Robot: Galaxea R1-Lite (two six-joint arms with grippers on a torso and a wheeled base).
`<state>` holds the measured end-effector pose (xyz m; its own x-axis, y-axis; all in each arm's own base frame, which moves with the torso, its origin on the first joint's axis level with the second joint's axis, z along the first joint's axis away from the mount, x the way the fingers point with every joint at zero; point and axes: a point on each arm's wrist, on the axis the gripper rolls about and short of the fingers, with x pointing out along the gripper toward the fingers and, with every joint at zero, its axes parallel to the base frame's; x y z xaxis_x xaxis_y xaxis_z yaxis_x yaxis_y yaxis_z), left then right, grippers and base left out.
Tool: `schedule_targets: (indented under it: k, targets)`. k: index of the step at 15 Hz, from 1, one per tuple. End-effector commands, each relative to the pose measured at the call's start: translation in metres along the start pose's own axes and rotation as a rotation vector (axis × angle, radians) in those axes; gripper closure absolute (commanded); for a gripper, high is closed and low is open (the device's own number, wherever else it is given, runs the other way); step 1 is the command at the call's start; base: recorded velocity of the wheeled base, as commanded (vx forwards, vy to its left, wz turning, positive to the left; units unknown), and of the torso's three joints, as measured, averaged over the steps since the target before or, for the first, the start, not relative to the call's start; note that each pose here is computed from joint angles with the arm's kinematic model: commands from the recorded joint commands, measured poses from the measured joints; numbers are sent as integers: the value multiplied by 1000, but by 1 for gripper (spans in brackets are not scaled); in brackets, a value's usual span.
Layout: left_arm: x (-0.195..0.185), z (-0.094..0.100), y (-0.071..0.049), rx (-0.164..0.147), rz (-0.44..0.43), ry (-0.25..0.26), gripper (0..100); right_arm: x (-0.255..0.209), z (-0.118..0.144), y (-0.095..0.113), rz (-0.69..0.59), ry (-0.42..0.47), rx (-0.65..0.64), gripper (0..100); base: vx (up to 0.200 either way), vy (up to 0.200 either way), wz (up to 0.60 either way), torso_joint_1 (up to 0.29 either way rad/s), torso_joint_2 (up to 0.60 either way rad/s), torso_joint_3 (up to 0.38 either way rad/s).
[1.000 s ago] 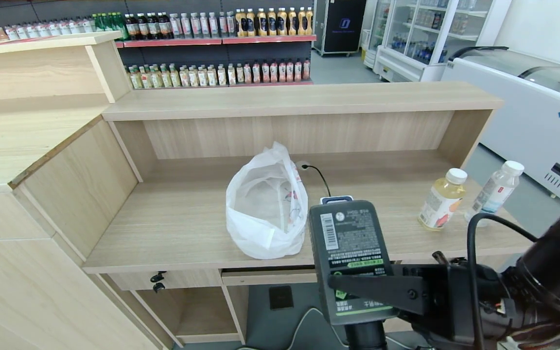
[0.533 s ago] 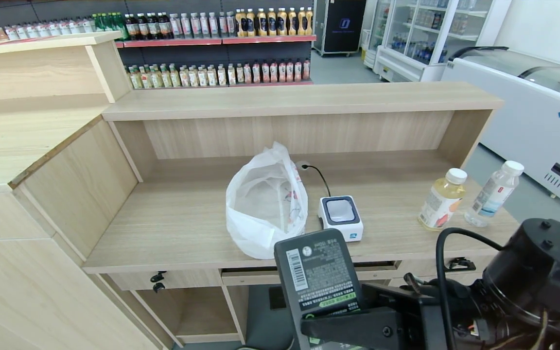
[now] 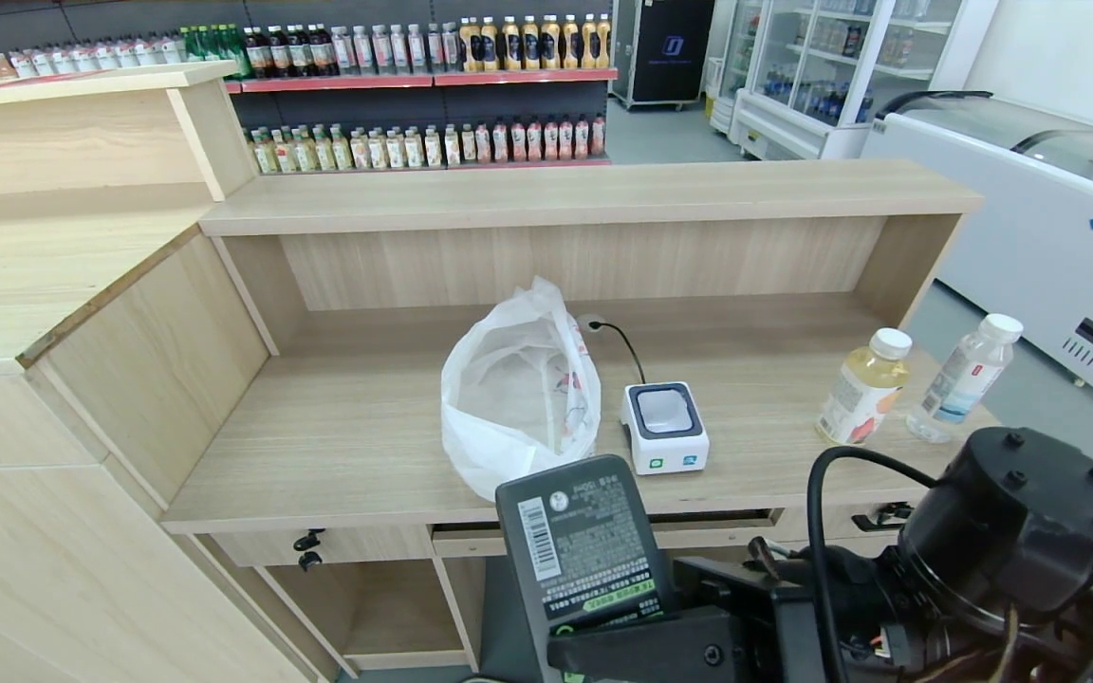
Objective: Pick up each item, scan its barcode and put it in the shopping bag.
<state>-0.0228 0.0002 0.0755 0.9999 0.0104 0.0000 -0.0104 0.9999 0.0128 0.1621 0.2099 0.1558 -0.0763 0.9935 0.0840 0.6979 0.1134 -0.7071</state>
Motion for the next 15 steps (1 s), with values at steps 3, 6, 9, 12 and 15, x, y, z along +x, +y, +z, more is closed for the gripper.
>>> schedule_targets:
  k: [3,6,9,12,15]
  targets:
    - [0,0,0,1,0,0,100,6,4,-2,-15,-20,6,100,0,0,0,0,0,0]
    - [0,0,0,1,0,0,100,4,7,-3,-2,-37,22,100,0,0,0,0,0,0]
    - [0,0,0,1,0,0,100,-8,-5,-12,23,-2,65,100,0,0,0,0,0,0]
    - [0,0,0,1,0,0,100,-71,-37,-6,235,266,490,100,0,0,0,0,0,0]
    - [0,0,0,1,0,0,100,-161,-60,-43,362,709,825,100,0,0,0,0,0,0]
